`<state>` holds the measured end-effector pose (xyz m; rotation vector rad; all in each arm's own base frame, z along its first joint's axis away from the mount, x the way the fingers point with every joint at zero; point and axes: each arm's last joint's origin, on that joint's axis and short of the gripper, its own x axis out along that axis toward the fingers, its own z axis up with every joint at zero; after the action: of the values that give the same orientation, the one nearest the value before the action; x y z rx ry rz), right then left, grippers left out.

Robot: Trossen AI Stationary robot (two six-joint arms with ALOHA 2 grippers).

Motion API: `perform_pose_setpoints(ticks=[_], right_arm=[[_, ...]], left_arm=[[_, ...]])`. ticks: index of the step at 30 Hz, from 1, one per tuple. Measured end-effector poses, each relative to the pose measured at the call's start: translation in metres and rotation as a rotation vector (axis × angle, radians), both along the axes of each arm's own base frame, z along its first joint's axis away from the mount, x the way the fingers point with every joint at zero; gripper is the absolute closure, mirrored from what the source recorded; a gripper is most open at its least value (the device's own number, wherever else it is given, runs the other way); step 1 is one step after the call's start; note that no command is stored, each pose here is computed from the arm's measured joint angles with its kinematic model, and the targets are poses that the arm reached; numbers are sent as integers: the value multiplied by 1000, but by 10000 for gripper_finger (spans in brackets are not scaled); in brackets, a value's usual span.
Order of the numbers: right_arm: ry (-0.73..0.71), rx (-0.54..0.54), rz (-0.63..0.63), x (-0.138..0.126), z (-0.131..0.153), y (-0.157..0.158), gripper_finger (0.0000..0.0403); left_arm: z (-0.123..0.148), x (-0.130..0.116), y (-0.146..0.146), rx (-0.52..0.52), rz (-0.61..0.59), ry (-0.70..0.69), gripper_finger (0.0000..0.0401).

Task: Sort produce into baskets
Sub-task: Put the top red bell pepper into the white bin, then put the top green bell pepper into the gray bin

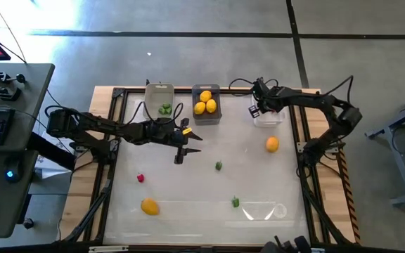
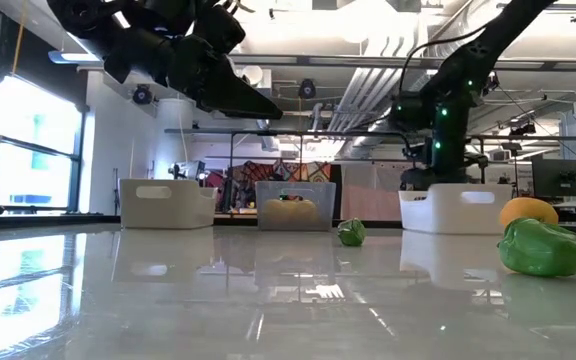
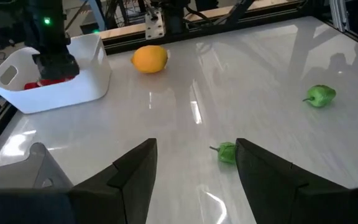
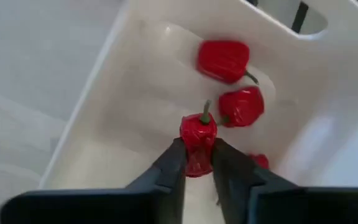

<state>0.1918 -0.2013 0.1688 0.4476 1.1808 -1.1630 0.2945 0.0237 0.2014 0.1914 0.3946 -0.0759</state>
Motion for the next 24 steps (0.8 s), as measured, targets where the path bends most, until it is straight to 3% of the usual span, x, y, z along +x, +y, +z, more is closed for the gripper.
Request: perform_pose_setpoints(ticks=[7, 11, 16, 24], right_arm=[[59, 20, 38, 10, 21, 5, 223], [74, 31, 112, 25, 33, 17, 185], [20, -14, 226, 48, 50, 44, 182], [-135, -92, 470, 82, 61, 115, 243]], left_arm=[[0, 0, 2, 22, 51, 2, 197], [-9, -6, 3, 31, 77, -42, 206], [-24, -23, 3, 23, 94, -154, 232], [-39, -35, -11, -21, 59, -97, 279]])
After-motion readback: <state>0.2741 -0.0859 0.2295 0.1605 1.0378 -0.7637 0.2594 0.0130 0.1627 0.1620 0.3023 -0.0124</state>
